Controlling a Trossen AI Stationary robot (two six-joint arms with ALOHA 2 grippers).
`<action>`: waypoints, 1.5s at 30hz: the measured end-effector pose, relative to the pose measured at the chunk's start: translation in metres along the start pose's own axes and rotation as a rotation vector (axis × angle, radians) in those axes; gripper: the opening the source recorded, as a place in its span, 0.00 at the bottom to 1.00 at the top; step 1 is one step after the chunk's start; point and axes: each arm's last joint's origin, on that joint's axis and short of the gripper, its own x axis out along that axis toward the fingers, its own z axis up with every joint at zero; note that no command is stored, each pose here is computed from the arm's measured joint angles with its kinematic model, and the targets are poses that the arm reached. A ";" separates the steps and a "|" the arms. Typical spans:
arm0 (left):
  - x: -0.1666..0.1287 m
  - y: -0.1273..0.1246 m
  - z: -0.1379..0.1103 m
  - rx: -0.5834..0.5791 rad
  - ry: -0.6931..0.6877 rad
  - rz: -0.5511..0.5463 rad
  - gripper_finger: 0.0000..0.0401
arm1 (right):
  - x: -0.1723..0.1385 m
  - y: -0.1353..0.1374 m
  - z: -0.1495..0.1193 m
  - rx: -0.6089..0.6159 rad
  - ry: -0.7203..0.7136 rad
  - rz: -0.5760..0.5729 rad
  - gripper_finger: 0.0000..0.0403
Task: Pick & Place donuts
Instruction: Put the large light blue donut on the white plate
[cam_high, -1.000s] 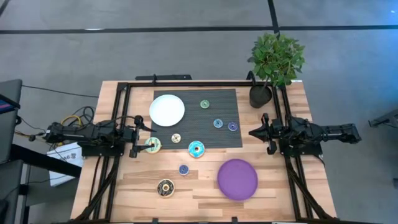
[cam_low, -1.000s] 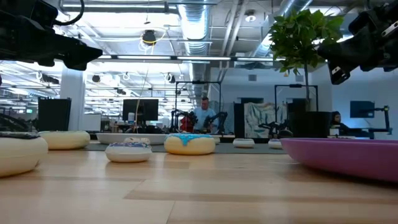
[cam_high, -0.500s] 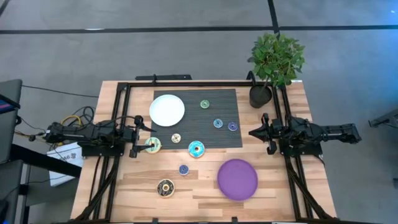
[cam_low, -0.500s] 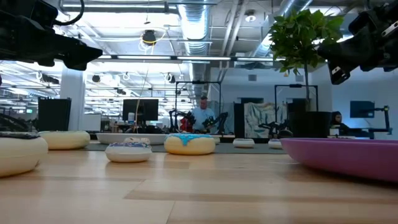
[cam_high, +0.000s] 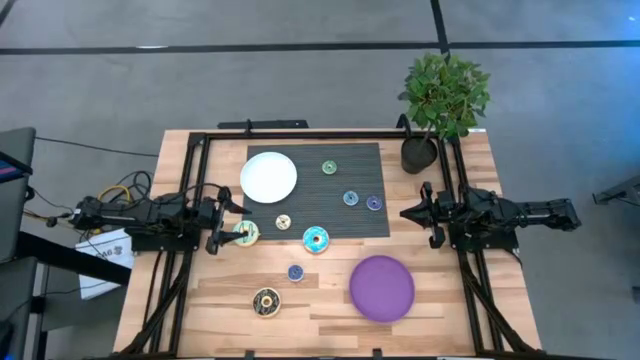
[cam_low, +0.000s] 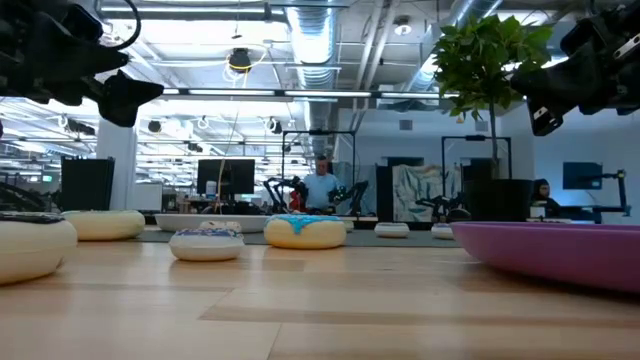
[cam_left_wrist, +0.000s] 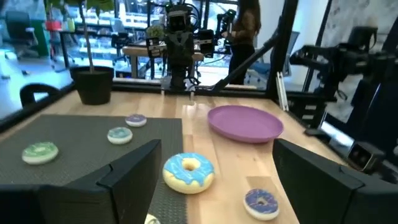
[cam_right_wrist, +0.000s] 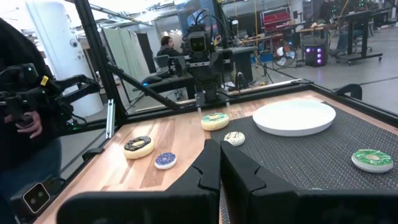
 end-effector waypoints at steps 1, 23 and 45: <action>0.000 0.000 0.000 -0.003 -0.003 -0.001 0.75 | 0.000 0.000 0.000 0.000 0.000 0.000 0.00; -0.008 0.002 0.106 -0.216 0.353 0.521 0.75 | 0.000 0.000 0.000 0.000 0.000 0.000 0.00; 0.075 0.002 0.062 -0.283 1.221 0.689 0.75 | 0.000 0.000 0.000 0.000 0.000 0.000 0.00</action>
